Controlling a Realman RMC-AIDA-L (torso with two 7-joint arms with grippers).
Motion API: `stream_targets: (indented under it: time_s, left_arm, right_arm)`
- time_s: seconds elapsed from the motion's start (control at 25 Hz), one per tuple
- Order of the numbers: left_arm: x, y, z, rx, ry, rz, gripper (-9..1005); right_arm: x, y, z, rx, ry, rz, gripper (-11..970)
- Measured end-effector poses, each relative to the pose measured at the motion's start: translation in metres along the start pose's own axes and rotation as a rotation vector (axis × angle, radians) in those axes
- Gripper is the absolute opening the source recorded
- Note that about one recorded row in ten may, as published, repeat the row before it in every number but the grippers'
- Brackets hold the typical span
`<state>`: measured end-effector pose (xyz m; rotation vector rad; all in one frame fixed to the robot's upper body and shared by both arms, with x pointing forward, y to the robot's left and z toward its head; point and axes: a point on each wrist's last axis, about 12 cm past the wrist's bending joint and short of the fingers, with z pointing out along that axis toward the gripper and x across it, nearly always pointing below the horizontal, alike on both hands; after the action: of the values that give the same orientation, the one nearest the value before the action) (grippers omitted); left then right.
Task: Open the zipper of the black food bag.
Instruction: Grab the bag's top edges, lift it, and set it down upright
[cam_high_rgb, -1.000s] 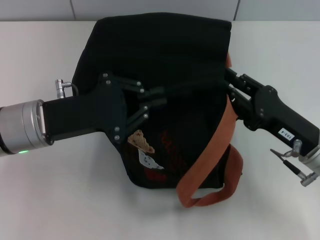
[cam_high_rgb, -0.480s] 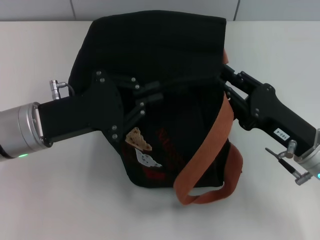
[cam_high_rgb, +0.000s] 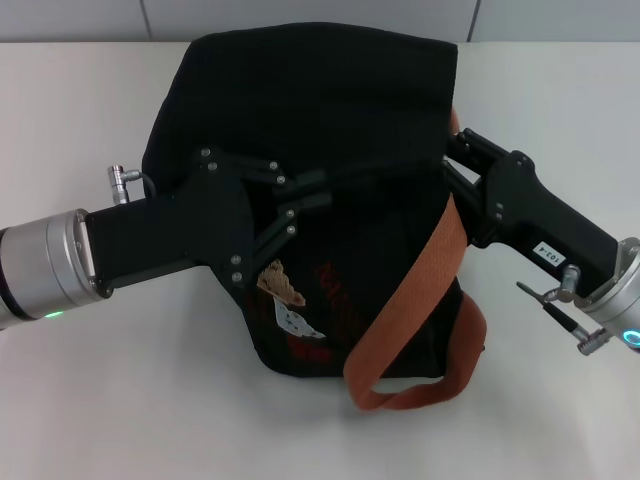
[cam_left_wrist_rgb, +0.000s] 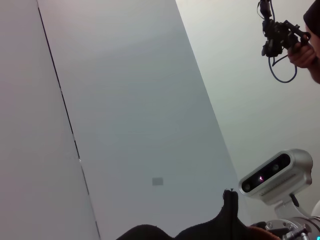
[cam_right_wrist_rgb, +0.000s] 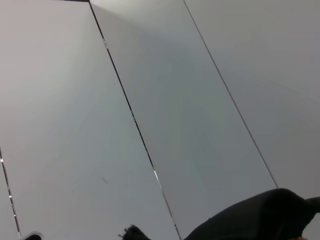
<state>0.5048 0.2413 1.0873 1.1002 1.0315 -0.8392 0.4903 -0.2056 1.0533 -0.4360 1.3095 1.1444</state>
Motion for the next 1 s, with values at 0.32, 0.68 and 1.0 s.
stream_targets:
  time_s: [0.32,0.68,1.0]
  left_arm:
    - [0.0016,0.0037,0.0018,-0.014,0.017,0.005,88]
    - [0.0019,0.0057,0.002,-0.024,0.022,0.012,88]
    - [0.0018,0.0059,0.0008,-0.035,0.02,0.019,88]
  right_arm:
    - [0.0011,-0.0005,0.0005,0.001,0.012,-0.001,206]
    - [0.0012,-0.001,-0.0004,0.006,0.013,-0.006,118]
    - [0.0015,-0.0013,-0.0035,0.02,0.008,-0.005,36]
